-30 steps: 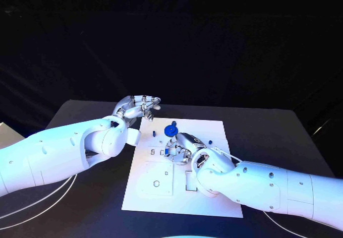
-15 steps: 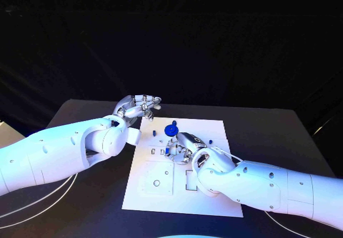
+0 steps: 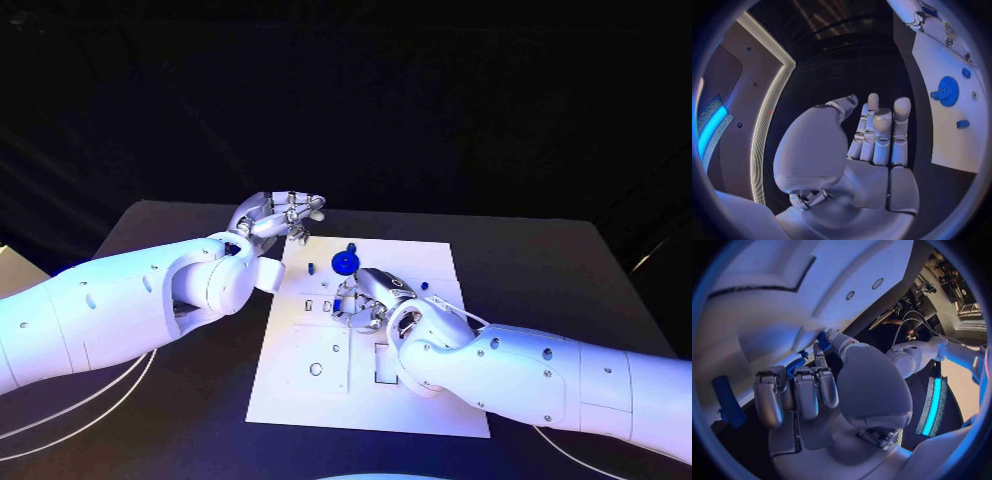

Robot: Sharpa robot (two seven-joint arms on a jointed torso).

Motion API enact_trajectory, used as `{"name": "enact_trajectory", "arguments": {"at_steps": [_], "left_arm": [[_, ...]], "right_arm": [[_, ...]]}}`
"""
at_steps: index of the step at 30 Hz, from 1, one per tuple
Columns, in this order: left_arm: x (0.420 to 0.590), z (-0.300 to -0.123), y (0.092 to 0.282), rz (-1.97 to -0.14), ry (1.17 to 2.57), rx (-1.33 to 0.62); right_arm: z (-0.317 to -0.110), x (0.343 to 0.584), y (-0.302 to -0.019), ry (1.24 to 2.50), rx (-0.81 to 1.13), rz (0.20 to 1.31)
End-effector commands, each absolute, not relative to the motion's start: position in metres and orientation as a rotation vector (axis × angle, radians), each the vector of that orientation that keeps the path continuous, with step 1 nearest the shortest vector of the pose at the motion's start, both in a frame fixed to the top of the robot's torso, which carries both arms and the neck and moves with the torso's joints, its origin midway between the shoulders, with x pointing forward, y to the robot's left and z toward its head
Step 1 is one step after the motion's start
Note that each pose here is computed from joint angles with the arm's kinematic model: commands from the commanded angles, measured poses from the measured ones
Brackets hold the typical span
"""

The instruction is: Assemble the parts on the task board

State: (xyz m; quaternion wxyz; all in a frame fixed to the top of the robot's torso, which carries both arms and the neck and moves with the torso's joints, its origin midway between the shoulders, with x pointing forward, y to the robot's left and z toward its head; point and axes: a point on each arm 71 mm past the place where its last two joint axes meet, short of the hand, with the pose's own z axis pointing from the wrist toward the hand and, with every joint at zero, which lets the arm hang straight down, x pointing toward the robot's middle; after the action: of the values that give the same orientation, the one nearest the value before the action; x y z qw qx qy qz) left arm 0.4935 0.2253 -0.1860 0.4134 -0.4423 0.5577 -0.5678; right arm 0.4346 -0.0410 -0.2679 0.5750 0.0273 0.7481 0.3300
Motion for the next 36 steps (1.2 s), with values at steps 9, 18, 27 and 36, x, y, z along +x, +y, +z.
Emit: {"name": "enact_trajectory", "arguments": {"at_steps": [9,18,27,36], "left_arm": [[0.493,-0.185,0.223,-1.437,1.414,-1.091],[0.494,-0.186,0.225,-1.413,1.443,-1.065],[0.497,-0.194,0.23,-1.309,1.576,-1.005],[0.497,-0.209,0.237,-1.092,1.829,-0.875]], "right_arm": [[-0.266,0.434,-0.04,1.723,0.056,0.781],[-0.261,0.432,-0.042,1.668,0.086,0.811],[-0.236,0.432,-0.058,1.599,0.105,0.915],[-0.202,0.439,-0.104,1.524,0.237,1.162]]}}
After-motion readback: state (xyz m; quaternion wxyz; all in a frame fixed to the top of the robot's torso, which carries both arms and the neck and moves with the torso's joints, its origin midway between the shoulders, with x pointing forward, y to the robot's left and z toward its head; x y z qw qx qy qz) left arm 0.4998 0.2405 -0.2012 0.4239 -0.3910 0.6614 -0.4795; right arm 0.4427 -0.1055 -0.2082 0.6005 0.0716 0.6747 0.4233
